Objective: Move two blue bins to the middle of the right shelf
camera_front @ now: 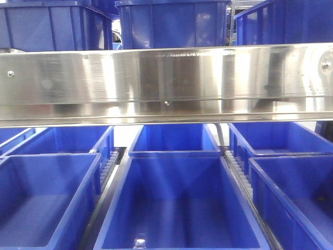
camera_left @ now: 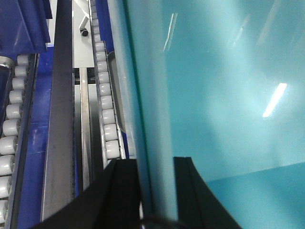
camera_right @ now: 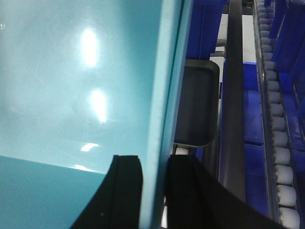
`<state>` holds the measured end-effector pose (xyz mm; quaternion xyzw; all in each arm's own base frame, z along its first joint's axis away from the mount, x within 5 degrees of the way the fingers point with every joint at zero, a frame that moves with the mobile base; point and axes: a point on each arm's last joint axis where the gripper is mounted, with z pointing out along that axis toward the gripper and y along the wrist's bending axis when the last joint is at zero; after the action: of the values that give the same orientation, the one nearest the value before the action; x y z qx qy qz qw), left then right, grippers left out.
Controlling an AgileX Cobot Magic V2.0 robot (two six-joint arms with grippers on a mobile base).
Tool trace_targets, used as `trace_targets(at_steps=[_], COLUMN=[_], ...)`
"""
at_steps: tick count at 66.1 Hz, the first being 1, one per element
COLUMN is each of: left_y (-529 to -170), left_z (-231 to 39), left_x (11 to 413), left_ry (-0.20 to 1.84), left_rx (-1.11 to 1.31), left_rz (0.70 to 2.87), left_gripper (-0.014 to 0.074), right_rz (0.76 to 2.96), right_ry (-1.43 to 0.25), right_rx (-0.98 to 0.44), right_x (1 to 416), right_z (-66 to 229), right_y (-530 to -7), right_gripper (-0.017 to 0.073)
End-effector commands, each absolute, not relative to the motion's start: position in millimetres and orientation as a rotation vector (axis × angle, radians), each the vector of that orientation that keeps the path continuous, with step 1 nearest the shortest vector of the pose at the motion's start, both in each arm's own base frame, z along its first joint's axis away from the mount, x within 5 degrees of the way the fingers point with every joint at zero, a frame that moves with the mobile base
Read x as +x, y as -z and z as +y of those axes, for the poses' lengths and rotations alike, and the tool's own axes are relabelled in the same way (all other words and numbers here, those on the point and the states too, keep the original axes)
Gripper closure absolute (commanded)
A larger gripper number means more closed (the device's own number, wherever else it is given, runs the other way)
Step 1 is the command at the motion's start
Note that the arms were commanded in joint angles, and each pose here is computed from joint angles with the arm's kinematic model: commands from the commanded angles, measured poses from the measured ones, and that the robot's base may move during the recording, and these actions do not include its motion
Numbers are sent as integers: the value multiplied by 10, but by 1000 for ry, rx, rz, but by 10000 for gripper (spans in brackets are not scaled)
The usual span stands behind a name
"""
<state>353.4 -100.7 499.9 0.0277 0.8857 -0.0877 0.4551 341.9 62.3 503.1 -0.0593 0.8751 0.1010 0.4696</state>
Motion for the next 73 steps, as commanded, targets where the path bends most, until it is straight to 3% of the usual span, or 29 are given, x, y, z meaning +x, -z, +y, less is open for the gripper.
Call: trace_targets(at_steps=[1, 73], left_y=[-5199, -5202], left_z=[-1017, -1018], left_x=[3497, 3498], left_ry=[242, 243], left_rx=[90, 90], left_rz=[2035, 2031], left_gripper=[704, 704], right_rz=[2025, 2025], right_ry=[-293, -293], right_rx=[-167, -167], right_x=[3340, 3340], right_z=[653, 653], right_y=[-5221, -5221], right_gripper=[722, 722])
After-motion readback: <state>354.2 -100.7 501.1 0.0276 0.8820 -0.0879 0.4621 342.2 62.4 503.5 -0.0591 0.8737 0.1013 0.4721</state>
